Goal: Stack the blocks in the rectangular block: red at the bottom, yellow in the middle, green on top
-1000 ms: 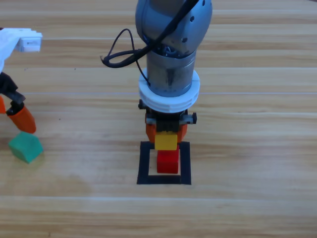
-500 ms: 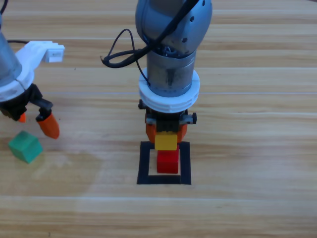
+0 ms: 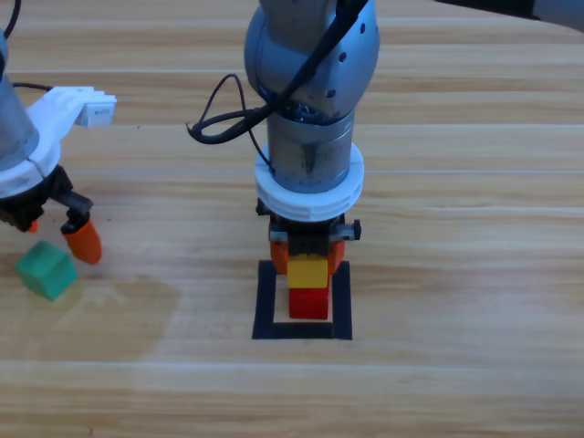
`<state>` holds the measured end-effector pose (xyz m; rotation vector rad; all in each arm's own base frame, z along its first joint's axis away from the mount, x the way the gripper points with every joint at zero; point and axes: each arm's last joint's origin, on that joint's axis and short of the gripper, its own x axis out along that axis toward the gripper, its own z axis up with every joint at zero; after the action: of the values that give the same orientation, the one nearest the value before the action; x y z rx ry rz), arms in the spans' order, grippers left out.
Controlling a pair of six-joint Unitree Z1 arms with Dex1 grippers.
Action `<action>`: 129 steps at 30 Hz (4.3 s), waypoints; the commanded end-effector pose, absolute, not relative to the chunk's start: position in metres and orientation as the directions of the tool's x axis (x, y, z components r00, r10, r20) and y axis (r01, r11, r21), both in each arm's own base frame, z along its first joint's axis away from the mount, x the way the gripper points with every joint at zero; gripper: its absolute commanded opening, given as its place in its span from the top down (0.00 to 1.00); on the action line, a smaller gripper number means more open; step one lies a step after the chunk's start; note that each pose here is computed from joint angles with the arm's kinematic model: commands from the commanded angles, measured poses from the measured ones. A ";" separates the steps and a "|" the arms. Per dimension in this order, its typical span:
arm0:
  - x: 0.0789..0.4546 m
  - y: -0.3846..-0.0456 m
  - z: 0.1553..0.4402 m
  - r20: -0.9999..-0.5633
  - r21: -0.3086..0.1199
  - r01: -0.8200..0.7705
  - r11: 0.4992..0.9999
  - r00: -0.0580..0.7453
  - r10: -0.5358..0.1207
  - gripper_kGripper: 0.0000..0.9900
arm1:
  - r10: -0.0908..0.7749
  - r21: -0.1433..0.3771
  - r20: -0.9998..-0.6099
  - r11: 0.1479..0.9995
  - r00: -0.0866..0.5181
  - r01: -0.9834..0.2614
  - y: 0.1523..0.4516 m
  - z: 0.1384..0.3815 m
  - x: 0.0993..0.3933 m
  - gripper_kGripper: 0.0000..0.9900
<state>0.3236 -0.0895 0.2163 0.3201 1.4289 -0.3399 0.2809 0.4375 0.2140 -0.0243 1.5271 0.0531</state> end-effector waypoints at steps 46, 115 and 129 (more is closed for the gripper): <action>0.330 -0.096 0.180 -0.989 -0.003 0.378 0.926 -0.139 0.053 0.01 | 0.683 0.048 -0.610 0.538 0.402 -0.842 0.182 0.380 0.153 0.01; 0.312 -0.325 0.302 -0.990 -0.089 0.090 0.992 0.099 -0.098 1.00 | 0.647 0.068 -0.724 0.412 0.239 -0.909 0.182 0.383 0.149 0.01; 0.300 -0.354 0.280 -0.997 -0.022 0.009 1.000 0.069 -0.022 1.00 | 0.647 0.067 -0.724 0.409 0.237 -0.910 0.183 0.383 0.149 0.01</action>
<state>0.3058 -0.3404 0.2984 -0.0512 1.4785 -0.0528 0.1369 0.1770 0.3924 -0.4034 0.7017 1.1253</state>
